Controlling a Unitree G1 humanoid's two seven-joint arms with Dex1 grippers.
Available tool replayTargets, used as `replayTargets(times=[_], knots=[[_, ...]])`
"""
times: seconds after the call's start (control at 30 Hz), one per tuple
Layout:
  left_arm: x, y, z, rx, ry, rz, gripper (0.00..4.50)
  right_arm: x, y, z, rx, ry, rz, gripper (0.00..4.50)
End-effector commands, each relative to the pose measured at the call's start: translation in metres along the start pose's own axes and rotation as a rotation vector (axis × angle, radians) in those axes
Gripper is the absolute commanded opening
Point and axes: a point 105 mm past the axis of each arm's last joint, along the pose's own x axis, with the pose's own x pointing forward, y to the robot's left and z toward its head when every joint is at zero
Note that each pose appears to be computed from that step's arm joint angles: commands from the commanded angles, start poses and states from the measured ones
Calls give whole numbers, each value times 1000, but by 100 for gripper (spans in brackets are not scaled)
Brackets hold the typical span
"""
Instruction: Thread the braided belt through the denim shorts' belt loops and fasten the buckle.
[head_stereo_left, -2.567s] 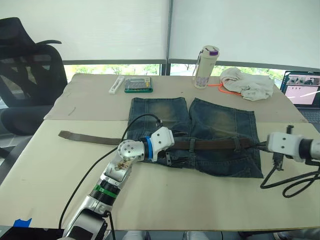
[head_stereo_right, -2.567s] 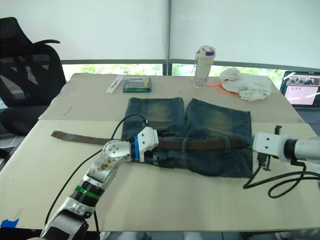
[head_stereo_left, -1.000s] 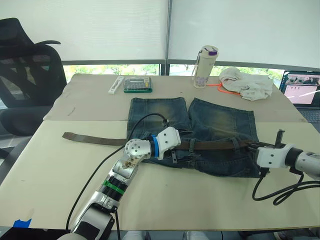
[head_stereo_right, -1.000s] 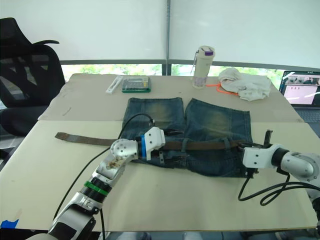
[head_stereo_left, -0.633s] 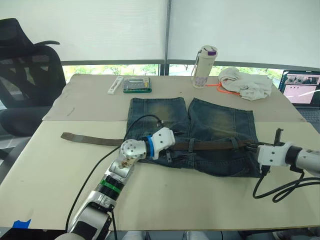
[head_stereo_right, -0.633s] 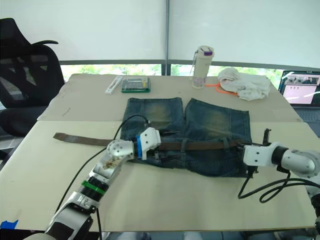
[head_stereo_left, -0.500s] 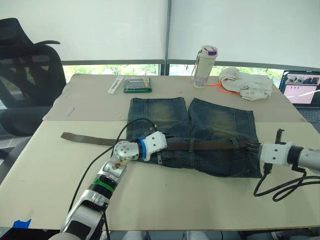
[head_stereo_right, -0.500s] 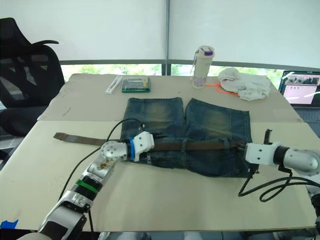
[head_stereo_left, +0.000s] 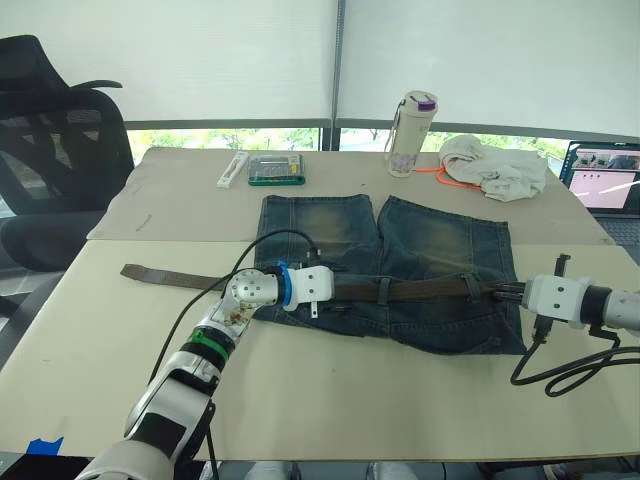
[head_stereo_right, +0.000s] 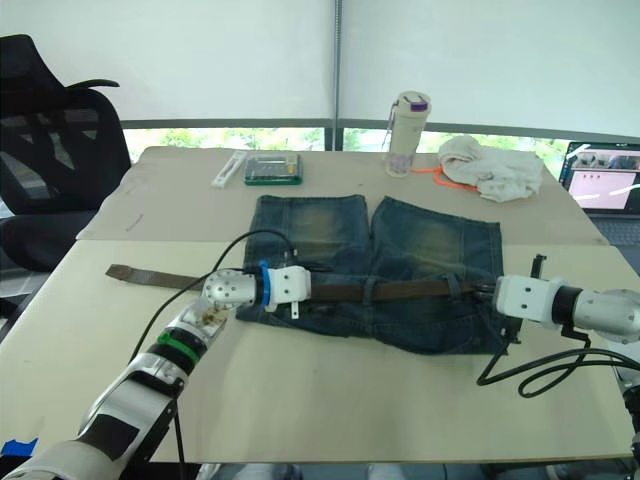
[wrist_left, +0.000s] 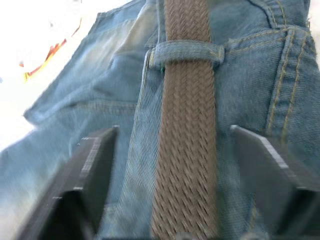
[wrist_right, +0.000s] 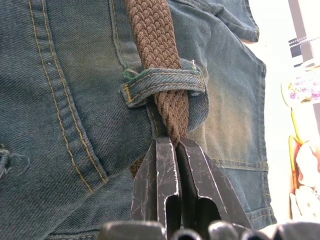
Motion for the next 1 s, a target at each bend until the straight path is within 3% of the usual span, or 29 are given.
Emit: replayTargets(times=[0.03,0.27,0.33,0.47,0.57,0.83,1.0], knots=[[3,10,8,121,-4,19,232,-9,-16,9,-24,-21,-58,0],[14,19,21,153,-59,57,3,-10,-16,11,-24,-24,-63,0],[16,21,25,98,-93,75,3,-10,-16,12,-25,-23,-63,0],[16,33,36,-201,-235,126,3,-14,-17,10,-22,-15,-56,0],[10,31,39,-399,-298,57,3,-15,-14,9,-13,-13,-24,0],[-9,13,33,-678,-250,-170,3,-18,1,6,82,-13,112,0],[-16,-3,40,-819,-268,-320,3,-28,17,7,365,-19,275,0]])
